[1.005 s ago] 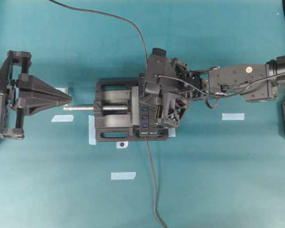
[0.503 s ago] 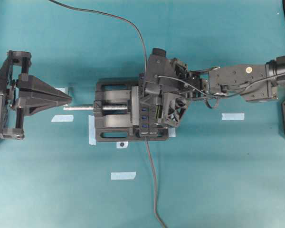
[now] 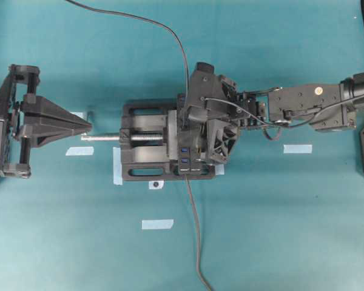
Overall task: Insert the USB into the center port of the fixed hub
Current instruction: 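Push the plug into the center blue port with the right gripper, then open the right gripper and lift it off the plug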
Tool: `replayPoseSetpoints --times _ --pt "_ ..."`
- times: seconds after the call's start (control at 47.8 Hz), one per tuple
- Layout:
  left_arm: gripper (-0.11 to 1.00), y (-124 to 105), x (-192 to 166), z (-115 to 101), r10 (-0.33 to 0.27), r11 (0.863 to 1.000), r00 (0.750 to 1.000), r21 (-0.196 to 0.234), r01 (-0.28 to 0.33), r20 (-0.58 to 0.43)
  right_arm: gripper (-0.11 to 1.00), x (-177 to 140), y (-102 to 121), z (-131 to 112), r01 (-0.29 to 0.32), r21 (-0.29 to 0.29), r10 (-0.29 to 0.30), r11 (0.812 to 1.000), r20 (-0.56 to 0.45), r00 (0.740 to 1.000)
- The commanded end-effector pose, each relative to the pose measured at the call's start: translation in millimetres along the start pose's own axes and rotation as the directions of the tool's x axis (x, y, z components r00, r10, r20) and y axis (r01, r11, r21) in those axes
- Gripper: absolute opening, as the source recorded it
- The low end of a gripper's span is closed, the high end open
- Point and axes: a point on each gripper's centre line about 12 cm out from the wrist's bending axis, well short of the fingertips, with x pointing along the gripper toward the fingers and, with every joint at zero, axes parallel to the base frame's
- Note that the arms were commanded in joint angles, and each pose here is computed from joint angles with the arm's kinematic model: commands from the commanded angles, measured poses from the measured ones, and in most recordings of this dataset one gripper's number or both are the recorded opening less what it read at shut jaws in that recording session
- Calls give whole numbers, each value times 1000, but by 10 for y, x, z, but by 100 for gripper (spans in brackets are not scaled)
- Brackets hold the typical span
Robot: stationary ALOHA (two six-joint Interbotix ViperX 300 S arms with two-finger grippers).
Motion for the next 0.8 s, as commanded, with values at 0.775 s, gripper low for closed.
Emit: replayPoseSetpoints --times 0.775 --pt "0 -3 -3 74 -1 1000 1000 0 1 23 84 -139 22 124 -3 9 3 1000 29 1000"
